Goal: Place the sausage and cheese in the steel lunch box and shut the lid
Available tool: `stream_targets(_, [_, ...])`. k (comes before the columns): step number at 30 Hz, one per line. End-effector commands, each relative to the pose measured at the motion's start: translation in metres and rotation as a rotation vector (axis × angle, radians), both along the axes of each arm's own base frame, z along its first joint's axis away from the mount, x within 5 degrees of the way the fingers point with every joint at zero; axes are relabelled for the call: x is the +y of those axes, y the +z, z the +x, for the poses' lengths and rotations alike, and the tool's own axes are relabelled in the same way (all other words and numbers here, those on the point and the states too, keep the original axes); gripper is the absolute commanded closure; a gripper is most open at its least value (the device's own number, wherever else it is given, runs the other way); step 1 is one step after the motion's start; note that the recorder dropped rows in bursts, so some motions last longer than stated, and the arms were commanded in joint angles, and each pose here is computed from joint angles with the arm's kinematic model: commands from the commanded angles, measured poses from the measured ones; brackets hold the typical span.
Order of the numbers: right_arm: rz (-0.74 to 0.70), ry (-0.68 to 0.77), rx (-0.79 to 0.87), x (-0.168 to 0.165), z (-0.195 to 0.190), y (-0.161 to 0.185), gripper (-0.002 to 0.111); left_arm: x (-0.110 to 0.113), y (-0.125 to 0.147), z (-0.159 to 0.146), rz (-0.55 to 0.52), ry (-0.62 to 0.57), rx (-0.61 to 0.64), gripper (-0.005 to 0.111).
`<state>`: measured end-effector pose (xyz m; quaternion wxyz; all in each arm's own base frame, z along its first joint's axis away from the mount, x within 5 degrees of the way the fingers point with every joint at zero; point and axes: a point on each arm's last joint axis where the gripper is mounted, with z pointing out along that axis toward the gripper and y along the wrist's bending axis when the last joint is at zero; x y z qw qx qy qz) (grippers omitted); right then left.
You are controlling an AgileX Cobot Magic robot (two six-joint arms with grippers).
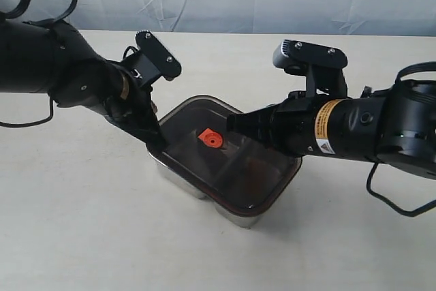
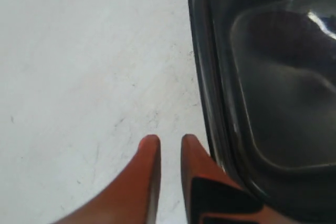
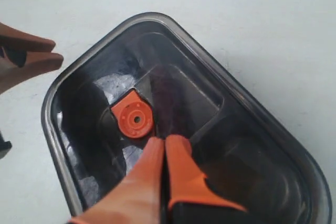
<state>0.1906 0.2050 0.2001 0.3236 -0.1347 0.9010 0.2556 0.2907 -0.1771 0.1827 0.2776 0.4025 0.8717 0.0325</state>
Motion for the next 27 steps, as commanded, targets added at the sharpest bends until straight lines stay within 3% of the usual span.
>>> stream_targets(1, [0.004, 0.033, -0.017, 0.005, -0.005, 0.004, 0.108, 0.000, 0.034, -0.003, -0.059, -0.006, -0.093, 0.091])
stream_targets(4, [-0.033, 0.048, -0.006, 0.008, -0.013, 0.002, 0.108, -0.002, 0.049, -0.008, -0.164, 0.029, -0.101, 0.091])
stream_targets(8, [-0.106, 0.066, 0.007, 0.012, -0.024, -0.002, 0.108, -0.014, 0.046, -0.016, -0.160, -0.038, -0.072, 0.091])
stream_targets(12, [-0.120, 0.079, 0.016, 0.015, -0.030, -0.004, 0.108, -0.026, 0.022, -0.021, -0.115, -0.102, -0.015, 0.091])
stream_targets(21, [-0.223, 0.039, 0.059, 0.011, -0.027, -0.019, 0.108, -0.028, -0.034, -0.020, -0.039, -0.062, 0.153, 0.091])
stream_targets(27, [-0.242, 0.040, 0.081, 0.013, -0.026, -0.028, 0.108, -0.028, -0.036, -0.021, -0.041, -0.055, 0.163, 0.091])
